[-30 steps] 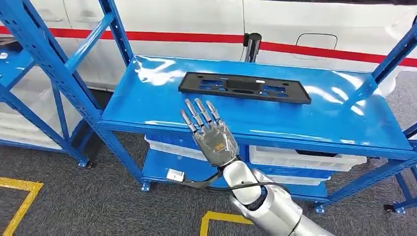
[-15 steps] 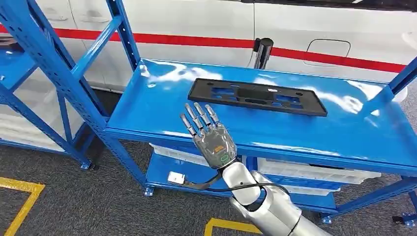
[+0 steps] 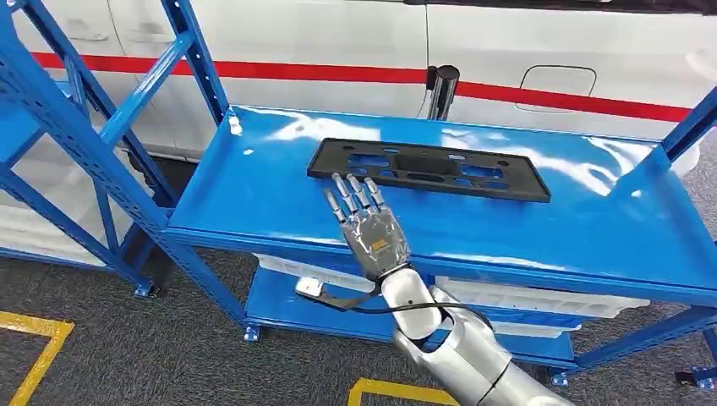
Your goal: Take the parts from the cabinet and place them on the table.
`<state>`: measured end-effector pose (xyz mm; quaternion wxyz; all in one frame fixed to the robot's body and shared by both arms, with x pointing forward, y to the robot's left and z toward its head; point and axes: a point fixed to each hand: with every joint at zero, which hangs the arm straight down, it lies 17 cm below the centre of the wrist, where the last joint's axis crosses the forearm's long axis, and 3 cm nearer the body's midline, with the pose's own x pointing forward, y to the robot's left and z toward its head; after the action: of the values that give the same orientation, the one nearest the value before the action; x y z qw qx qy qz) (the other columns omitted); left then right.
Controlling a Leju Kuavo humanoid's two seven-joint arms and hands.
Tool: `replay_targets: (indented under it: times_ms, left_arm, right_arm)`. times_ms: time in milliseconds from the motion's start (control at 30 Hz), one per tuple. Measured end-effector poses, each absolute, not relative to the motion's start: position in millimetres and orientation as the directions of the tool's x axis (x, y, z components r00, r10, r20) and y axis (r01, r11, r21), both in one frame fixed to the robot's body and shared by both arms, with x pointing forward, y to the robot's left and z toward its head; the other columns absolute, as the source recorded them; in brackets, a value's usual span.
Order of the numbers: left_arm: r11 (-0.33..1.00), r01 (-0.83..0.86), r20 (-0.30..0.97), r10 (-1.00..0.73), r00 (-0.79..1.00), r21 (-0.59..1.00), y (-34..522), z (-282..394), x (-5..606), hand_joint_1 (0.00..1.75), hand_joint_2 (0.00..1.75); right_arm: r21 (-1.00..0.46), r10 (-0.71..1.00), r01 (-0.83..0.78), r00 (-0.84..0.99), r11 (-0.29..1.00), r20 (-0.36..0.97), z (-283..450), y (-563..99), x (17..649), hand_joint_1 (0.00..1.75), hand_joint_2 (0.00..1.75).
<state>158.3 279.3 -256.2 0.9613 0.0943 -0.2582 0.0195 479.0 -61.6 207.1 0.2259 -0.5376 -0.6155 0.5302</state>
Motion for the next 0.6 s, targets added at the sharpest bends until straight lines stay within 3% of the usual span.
replay_targets:
  times_ms: [300, 600]
  left_arm:
    - [0.984, -0.050, 0.488, -0.040, 0.872, 0.170, 274, -257, 158, 0.00, 0.00]
    - [0.986, -0.039, 0.488, -0.047, 0.872, 0.163, 268, -256, 163, 0.00, 0.00]
  right_arm:
    - [-0.900, 0.932, 0.325, -0.116, -0.291, -0.343, 183, -121, 522, 0.00, 1.75]
    - [-0.892, 0.927, 0.290, -0.041, -0.347, -0.373, 182, -144, 540, 0.00, 1.75]
